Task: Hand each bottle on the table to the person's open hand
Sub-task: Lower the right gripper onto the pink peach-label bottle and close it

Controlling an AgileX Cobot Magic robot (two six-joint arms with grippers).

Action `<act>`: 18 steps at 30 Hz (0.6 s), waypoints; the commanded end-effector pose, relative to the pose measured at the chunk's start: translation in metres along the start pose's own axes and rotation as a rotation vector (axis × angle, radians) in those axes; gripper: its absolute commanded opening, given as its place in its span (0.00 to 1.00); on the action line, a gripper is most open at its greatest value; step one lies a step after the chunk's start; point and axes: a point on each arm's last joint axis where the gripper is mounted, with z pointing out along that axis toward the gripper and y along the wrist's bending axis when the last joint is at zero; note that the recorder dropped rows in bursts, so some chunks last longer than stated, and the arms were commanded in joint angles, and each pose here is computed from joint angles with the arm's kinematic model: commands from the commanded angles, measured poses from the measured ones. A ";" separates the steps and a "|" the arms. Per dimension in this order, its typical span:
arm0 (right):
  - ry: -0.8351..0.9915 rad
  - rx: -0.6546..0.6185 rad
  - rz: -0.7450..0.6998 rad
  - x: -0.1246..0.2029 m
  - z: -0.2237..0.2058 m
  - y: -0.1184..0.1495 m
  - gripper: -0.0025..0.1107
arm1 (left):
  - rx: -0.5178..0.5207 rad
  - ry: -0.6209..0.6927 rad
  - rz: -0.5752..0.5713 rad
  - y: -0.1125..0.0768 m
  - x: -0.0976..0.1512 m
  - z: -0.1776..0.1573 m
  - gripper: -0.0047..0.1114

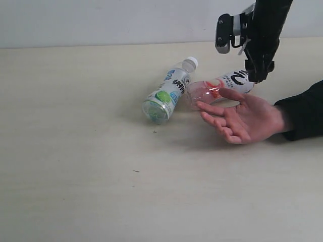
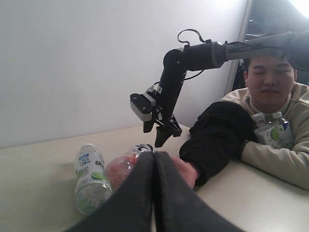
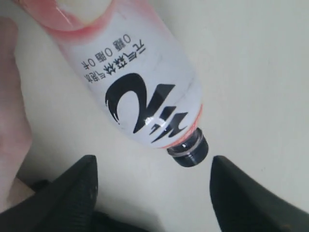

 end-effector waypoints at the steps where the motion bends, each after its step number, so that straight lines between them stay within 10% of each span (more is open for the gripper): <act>1: 0.011 0.028 -0.098 -0.011 0.008 0.000 0.58 | -0.003 -0.001 -0.001 0.000 0.001 0.000 0.04; 18: -0.027 0.085 -0.243 -0.035 0.018 0.003 0.68 | -0.003 -0.001 -0.001 0.000 0.001 0.000 0.04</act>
